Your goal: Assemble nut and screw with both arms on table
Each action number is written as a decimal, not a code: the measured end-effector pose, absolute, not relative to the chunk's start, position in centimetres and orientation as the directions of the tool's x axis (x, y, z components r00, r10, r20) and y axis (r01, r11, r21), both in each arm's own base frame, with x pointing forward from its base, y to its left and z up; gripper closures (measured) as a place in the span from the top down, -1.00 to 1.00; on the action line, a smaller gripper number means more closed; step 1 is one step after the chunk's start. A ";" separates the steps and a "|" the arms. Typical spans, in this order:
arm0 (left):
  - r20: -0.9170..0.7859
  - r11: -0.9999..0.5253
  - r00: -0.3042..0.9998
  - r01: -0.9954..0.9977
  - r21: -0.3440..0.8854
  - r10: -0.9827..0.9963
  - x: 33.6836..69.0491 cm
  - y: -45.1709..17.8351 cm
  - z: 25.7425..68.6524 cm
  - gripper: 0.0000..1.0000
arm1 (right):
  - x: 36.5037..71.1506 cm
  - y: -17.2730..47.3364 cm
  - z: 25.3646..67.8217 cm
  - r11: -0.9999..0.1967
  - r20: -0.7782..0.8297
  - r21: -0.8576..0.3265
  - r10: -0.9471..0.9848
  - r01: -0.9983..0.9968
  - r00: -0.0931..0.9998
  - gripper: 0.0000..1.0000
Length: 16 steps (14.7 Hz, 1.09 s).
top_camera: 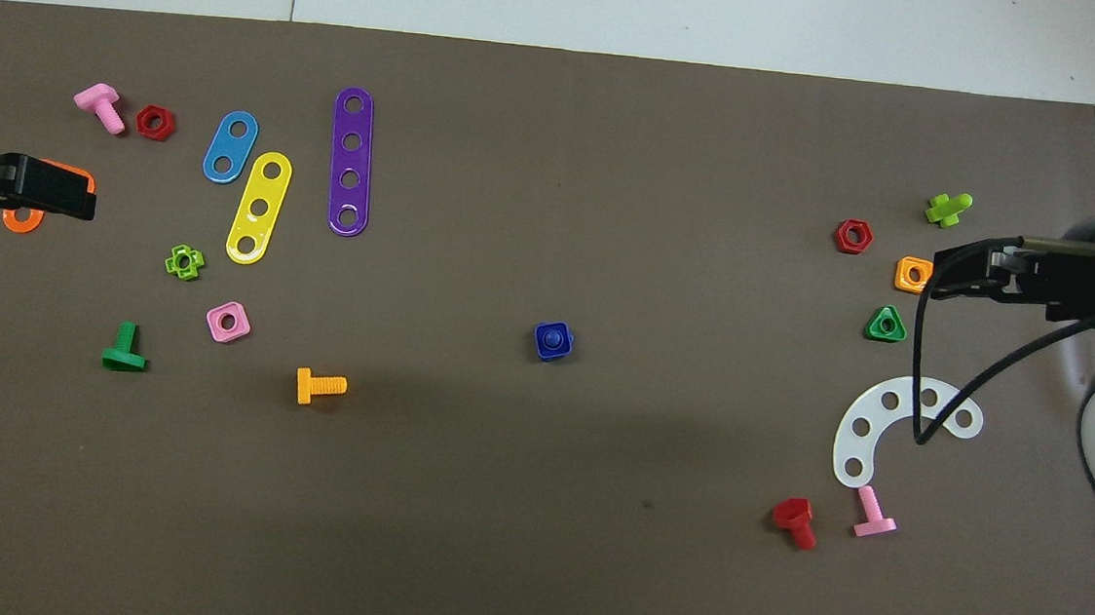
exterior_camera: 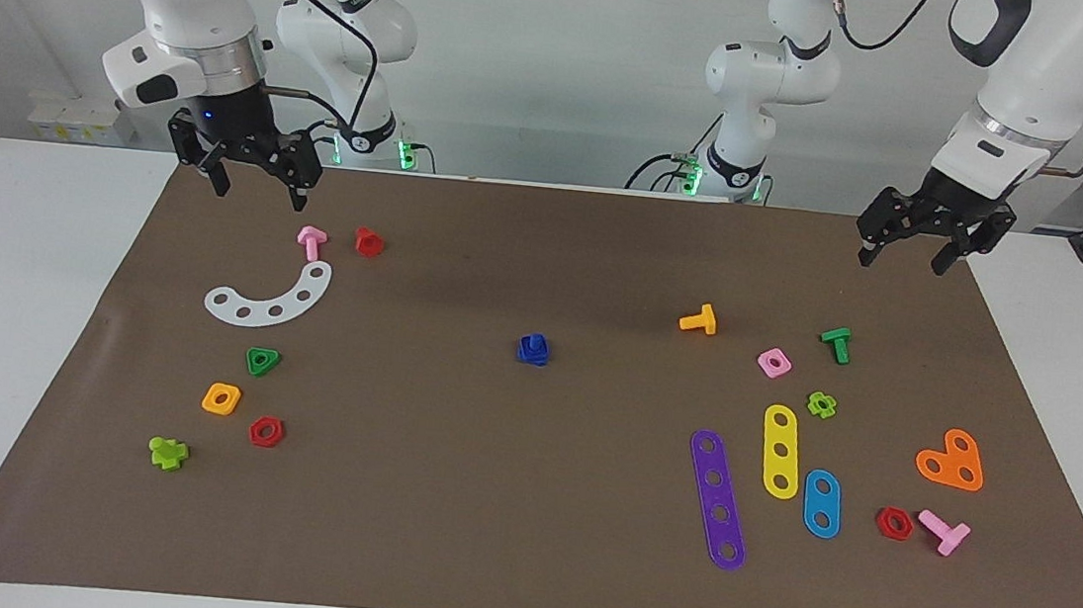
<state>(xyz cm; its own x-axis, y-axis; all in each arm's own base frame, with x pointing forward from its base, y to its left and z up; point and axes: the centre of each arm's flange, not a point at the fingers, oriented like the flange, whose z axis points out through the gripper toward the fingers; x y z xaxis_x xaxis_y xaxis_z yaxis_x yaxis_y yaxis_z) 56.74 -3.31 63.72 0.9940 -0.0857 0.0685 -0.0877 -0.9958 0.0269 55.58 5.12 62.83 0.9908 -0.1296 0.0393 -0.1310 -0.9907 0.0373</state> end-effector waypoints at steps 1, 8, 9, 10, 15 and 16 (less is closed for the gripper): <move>0.065 -0.996 0.994 -0.086 0.021 -0.085 57.1 -3.2 64.0 1.00 | 55.5 5.1 62.8 -0.991 0.036 0.038 -0.130 -0.131 0.991 1.00; 0.056 -0.993 0.993 -0.096 -0.074 -0.100 57.7 -2.7 63.9 1.00 | 55.0 5.6 62.7 -0.994 0.006 0.045 -0.097 -0.097 0.995 1.00; 0.050 -0.993 0.994 -0.096 -0.074 -0.099 57.6 -2.6 63.9 1.00 | 54.9 5.7 62.7 -0.994 0.004 0.046 -0.095 -0.095 0.995 1.00; 0.042 -0.993 0.994 -0.096 -0.074 -0.099 57.5 -2.6 63.8 1.00 | 54.9 5.8 62.7 -0.994 0.003 0.046 -0.094 -0.094 0.996 1.00; 0.024 -0.993 0.995 -0.096 -0.073 -0.098 57.4 -2.6 63.4 1.00 | 54.9 5.7 62.6 -0.994 0.001 0.046 -0.095 -0.095 0.995 1.00; 0.024 -0.993 0.995 -0.096 -0.072 -0.098 57.4 -2.6 63.4 1.00 | 54.9 5.7 62.6 -0.994 0.001 0.046 -0.095 -0.095 0.995 1.00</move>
<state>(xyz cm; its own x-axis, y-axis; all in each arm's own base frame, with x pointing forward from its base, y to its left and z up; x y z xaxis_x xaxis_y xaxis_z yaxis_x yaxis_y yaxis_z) 57.43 -2.64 63.37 0.9949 -0.0982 0.0237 -0.0962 -0.9928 -0.0720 54.90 5.72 62.64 0.9955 -0.0952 0.0011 -0.0951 -0.9944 0.0464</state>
